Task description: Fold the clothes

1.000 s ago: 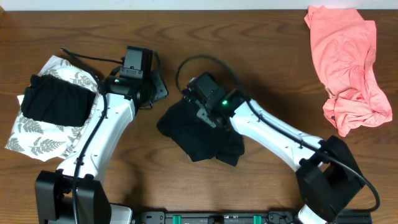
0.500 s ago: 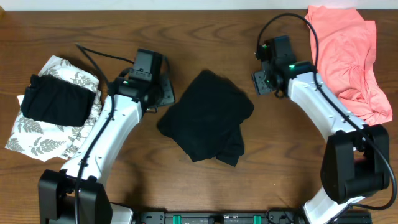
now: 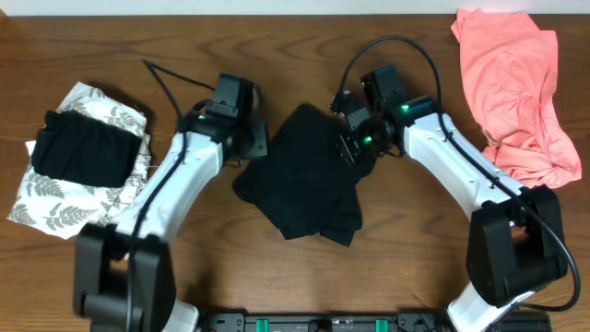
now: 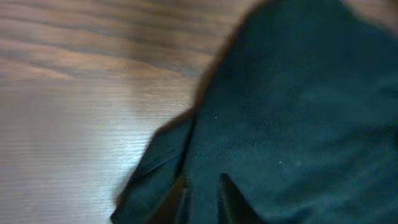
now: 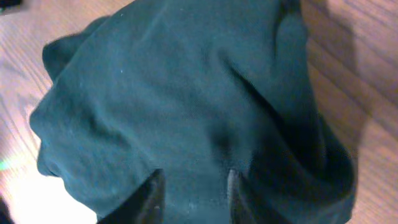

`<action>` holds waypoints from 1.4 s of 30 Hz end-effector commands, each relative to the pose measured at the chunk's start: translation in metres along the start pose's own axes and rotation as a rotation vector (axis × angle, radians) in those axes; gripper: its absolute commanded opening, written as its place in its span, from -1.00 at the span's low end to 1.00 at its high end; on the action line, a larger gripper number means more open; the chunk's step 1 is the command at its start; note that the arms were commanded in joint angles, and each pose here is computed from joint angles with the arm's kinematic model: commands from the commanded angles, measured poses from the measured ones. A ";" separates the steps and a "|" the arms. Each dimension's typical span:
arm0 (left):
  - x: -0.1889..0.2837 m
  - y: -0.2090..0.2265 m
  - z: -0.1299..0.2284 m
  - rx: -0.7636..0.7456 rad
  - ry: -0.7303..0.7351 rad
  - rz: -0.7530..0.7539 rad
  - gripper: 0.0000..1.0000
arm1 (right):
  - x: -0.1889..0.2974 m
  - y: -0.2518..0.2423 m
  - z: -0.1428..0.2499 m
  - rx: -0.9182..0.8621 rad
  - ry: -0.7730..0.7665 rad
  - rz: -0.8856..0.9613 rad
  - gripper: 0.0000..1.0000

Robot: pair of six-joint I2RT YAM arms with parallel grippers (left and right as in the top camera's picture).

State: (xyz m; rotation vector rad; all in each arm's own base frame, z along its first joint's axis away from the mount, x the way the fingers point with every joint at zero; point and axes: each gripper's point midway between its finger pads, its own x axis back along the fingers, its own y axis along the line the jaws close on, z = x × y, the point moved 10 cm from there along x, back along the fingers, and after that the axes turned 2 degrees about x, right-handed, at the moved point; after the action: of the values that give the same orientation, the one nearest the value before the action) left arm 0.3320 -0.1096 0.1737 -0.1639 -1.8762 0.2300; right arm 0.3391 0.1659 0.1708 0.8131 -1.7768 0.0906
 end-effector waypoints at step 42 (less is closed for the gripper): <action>0.018 -0.036 0.001 -0.302 -0.095 0.019 -0.70 | 0.009 0.021 -0.045 -0.002 -0.020 -0.049 -0.18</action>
State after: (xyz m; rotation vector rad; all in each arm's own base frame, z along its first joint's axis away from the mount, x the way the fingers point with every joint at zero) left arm 0.3241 -0.1540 0.1609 -0.4495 -1.8720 -0.0416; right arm 0.3734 0.1752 0.1999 0.7212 -1.8360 0.1484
